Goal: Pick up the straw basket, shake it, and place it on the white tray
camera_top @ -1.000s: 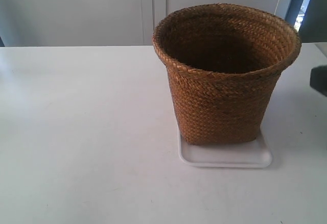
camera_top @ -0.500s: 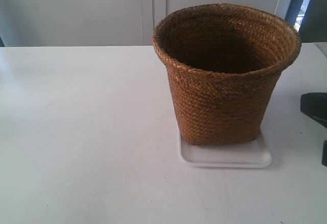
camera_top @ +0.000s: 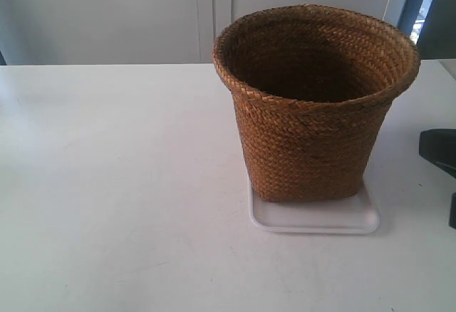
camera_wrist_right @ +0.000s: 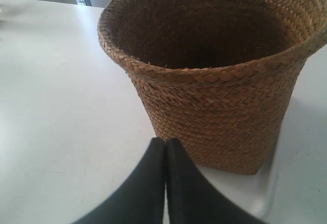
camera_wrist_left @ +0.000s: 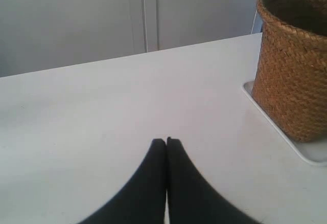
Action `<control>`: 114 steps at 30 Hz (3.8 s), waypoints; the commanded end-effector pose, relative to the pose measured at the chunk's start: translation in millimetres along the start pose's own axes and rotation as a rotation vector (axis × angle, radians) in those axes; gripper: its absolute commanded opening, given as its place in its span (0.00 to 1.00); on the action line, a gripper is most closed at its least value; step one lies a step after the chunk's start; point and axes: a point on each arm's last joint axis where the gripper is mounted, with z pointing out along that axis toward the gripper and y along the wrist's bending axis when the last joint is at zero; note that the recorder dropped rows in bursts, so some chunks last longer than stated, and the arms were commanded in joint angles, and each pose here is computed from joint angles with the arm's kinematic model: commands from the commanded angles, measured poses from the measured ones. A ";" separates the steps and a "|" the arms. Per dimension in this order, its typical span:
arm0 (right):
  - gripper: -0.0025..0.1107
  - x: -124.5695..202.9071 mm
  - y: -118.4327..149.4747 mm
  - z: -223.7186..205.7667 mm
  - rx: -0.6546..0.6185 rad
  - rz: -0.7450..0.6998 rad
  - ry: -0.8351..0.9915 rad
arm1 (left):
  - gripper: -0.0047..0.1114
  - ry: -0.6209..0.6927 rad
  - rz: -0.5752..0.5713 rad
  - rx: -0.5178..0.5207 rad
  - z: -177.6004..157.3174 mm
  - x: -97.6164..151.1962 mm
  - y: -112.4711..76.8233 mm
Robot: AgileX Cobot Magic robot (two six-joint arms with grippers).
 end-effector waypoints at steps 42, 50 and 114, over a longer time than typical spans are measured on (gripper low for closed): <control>0.02 1.2 -0.1 -0.7 0.002 0.004 -0.002 | 0.04 -0.114 -0.052 -0.300 29.6 129.8 16.4; 0.02 1.2 -0.1 -0.7 0.002 0.004 -0.002 | 0.04 -0.114 -0.052 -0.300 29.6 129.8 16.4; 0.02 90.2 -37.6 -21.5 0.493 -0.036 -0.531 | 0.04 -0.114 -0.052 -0.300 29.6 129.8 16.4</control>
